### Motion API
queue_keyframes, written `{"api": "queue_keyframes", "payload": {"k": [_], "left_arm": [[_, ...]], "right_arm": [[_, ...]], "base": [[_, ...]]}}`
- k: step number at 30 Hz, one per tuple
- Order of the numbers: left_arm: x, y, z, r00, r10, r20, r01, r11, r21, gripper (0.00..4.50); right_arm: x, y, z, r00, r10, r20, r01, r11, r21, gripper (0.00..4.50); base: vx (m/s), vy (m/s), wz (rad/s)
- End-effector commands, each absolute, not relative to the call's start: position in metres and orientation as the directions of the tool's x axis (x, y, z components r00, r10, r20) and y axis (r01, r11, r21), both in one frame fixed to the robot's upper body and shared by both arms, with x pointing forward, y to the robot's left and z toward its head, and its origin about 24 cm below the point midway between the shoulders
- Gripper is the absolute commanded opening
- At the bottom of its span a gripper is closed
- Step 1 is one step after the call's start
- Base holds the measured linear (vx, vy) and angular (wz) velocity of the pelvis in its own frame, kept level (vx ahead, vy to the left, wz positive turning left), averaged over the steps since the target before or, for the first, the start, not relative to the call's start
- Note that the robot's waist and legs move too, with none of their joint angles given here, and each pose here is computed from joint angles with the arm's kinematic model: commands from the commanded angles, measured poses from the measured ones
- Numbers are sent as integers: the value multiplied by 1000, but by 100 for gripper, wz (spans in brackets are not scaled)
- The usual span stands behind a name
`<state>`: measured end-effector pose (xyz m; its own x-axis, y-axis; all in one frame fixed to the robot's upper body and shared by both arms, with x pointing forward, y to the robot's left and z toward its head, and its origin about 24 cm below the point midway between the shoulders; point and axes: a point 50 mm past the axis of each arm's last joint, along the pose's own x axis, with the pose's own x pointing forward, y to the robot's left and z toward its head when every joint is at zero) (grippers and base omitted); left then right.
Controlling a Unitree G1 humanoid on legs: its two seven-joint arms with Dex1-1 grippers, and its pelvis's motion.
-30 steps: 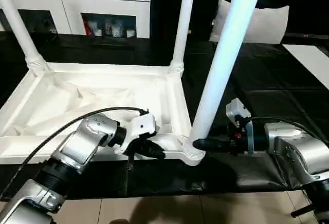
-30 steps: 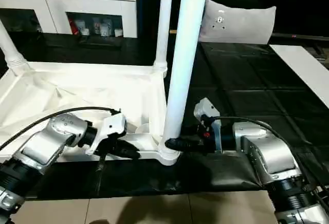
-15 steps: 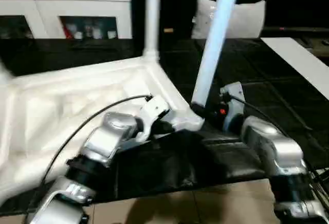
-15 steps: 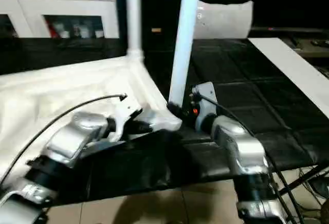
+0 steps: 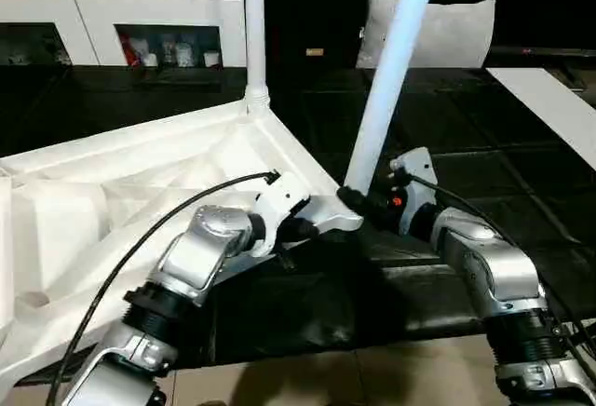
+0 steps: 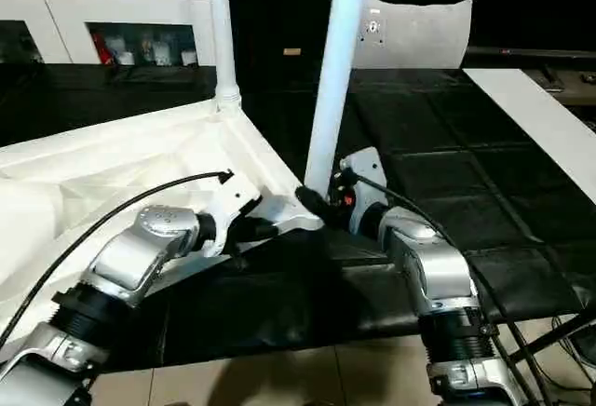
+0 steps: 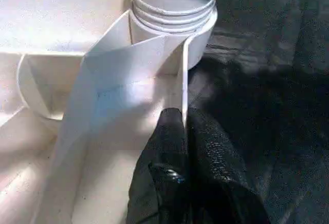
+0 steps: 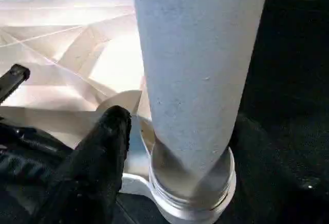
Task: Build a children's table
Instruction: Rotate leg to tighten
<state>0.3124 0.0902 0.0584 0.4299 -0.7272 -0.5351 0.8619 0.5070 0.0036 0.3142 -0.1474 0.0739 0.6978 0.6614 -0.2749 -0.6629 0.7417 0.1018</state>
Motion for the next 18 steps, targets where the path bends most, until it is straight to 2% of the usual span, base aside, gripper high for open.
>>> {"api": "queue_keyframes", "payload": {"k": [1,2,5,8,11,15,18], "left_arm": [[311,87,68,409,-765,-498,890,454,33,0],[307,91,66,368,-779,-508,910,413,26,0],[303,95,64,334,-787,-519,926,376,26,0],[295,104,62,233,-805,-545,963,271,11,0],[289,108,64,155,-820,-550,983,184,2,0],[282,114,67,51,-821,-568,997,79,-25,0],[282,116,69,30,-814,-580,998,58,-29,0]], "right_arm": [[308,-145,74,623,735,-268,-739,665,109,369],[303,-156,77,573,770,-280,-782,616,96,369],[300,-163,79,542,788,-290,-807,585,80,404],[296,-174,83,484,816,-316,-851,523,48,404],[291,-178,84,413,851,-324,-887,456,70,404],[286,-177,84,320,886,-335,-923,371,101,367],[284,-175,83,279,898,-341,-935,335,117,347]], "base": [[0,0,0],[0,0,0],[0,0,0],[0,0,0],[0,0,0],[0,0,0],[0,0,0]]}}
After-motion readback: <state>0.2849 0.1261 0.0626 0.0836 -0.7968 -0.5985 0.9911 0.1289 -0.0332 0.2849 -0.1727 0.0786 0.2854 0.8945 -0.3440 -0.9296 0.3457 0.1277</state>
